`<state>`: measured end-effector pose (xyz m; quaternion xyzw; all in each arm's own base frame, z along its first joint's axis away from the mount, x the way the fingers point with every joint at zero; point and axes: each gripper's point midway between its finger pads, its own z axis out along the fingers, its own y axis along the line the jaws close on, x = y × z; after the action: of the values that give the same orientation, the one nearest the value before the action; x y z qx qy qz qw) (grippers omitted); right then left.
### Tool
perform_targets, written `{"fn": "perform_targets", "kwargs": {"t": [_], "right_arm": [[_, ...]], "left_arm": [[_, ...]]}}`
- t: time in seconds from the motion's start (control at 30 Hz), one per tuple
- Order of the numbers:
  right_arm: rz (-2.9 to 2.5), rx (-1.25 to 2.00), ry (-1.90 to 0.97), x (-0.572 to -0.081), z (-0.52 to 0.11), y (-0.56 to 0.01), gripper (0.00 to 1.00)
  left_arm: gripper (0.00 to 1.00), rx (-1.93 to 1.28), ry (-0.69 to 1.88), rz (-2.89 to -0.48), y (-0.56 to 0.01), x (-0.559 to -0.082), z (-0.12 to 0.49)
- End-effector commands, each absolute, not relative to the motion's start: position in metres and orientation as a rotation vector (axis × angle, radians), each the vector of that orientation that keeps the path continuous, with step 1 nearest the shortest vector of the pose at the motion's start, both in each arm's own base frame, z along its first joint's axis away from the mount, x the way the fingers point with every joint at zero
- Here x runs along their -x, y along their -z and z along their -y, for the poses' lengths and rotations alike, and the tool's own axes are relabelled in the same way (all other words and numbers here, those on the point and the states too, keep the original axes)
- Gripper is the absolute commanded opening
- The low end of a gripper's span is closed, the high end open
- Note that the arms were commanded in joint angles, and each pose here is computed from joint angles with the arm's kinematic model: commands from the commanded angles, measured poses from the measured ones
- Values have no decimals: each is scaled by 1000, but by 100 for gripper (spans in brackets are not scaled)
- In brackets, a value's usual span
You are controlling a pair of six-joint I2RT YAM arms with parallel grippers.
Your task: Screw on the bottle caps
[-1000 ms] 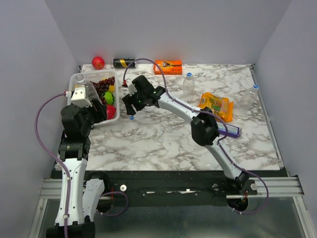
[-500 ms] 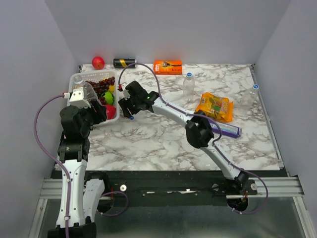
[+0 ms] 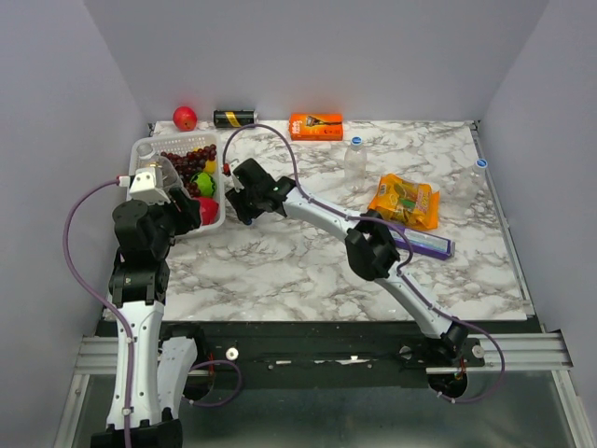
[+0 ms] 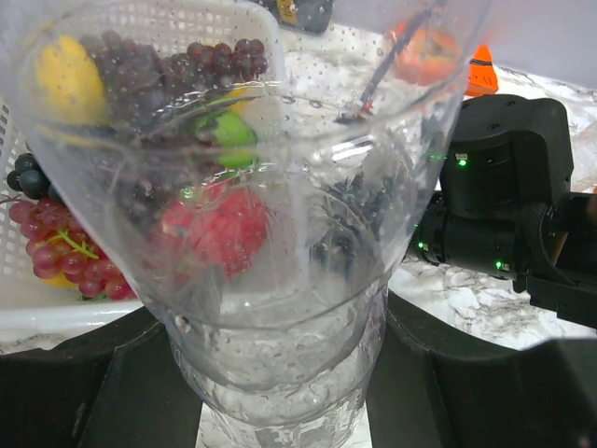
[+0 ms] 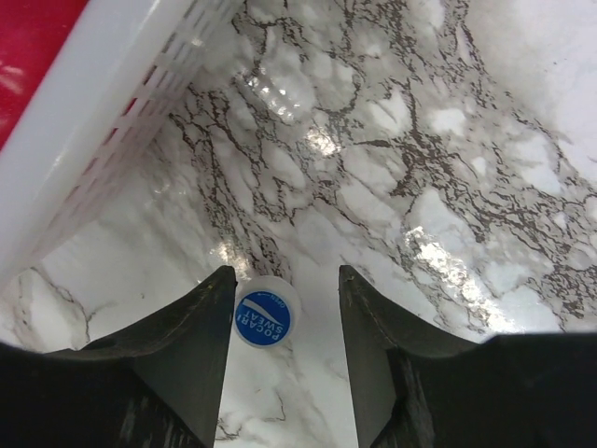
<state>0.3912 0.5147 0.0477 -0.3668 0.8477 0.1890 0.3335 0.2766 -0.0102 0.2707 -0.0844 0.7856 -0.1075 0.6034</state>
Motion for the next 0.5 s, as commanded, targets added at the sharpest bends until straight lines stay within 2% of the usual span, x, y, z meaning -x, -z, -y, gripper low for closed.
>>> {"fn": "perform_targets", "kwargs": {"t": [0.0,0.07,0.13,0.23,0.4,0.47], "right_arm": [[-2219,970,-419,-392,-508,-40,62],[-2209,1004,-436,-389,-509,-42,67],[-2200,1025,-440,-388,-511,-44,68],[-2192,1053,-429,-389,-510,-41,66],[-2166,1125,-386,-391,-506,-39,55],[-2171,1149,-383,-390,-506,-36,54]], "left_arm": [[0,209,258,-1794,-272,-275,9],[0,214,249,-1786,-271,-274,8],[0,217,247,-1775,-270,-274,7],[0,233,244,-1762,-268,-271,5],[0,252,231,-1739,-267,-266,2],[0,257,223,-1732,-266,-264,0]]}}
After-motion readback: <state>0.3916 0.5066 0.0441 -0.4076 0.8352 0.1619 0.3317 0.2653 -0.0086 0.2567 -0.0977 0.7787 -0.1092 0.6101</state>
